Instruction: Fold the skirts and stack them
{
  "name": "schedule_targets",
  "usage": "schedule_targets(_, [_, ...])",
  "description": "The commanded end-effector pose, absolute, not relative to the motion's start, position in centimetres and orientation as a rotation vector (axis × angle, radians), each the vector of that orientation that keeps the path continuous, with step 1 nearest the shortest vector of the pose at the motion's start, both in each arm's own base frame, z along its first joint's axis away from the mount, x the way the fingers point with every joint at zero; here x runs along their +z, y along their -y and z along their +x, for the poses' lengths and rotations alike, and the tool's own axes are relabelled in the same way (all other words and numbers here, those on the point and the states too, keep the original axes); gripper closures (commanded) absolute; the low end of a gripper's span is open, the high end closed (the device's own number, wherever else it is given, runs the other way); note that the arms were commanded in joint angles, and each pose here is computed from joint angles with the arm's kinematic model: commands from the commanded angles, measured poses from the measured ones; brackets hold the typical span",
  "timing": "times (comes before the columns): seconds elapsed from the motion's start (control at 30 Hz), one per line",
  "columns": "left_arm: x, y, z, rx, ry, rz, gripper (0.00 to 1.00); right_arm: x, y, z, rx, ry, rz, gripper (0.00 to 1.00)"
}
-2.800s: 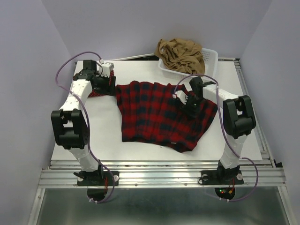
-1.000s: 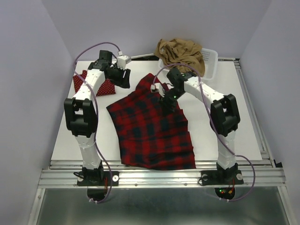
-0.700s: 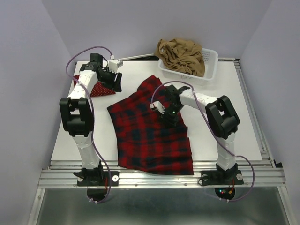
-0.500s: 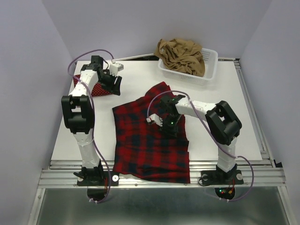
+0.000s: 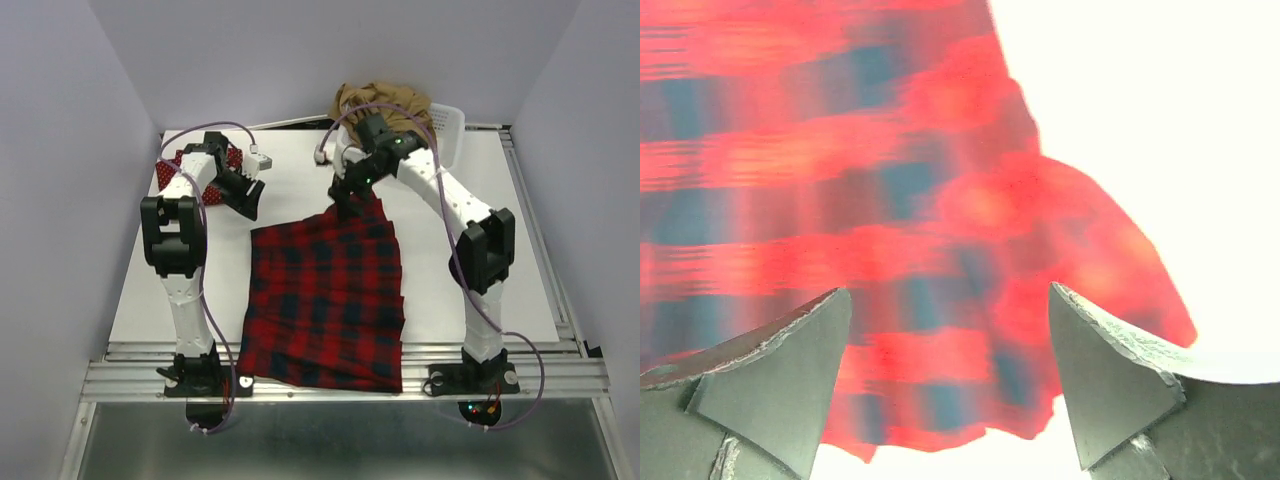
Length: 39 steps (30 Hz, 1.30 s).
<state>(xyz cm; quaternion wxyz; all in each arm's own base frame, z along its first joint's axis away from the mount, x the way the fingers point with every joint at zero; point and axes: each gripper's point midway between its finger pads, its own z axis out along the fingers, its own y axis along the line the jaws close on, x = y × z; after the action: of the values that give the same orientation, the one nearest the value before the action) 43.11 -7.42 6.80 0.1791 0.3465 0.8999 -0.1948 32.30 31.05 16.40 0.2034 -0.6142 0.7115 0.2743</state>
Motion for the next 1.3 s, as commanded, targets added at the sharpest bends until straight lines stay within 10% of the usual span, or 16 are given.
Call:
schedule_targets(0.0, [7.0, 8.1, 42.5, -0.564, -2.510, 1.045, 0.36, 15.2, -27.8, 43.6, 0.476, -1.947, -1.594, 0.16])
schedule_targets(0.23, [6.3, 8.8, 42.4, -0.539, -2.503, 1.090, 0.36, 12.2, -26.9, 50.2, 0.339, -1.726, -1.703, 0.09])
schedule_targets(0.7, [4.1, 8.6, 40.2, -0.523, -2.545, 1.172, 0.34, 2.8, -26.0, 47.8, 0.404, -1.624, -2.003, 0.02])
schedule_targets(0.9, [1.9, 9.3, 38.6, -0.528, -2.585, 1.238, 0.40, 0.0, -24.8, 45.7, 0.420, -1.659, -2.055, 0.35])
schedule_targets(1.07, [1.8, 10.1, 39.0, -0.515, -2.575, 1.215, 0.84, -0.8, -23.8, 47.5, 0.309, -1.747, -2.021, 0.93])
schedule_targets(1.1, [2.5, 10.2, 40.0, -0.508, -2.555, 1.191, 0.97, 0.4, -24.2, 49.0, 0.265, -1.743, -1.980, 0.97])
schedule_targets(1.27, [6.1, 10.2, 44.3, -0.454, -2.477, 1.073, 1.00, 5.6, -23.4, 55.9, 0.070, -1.738, -1.752, 0.99])
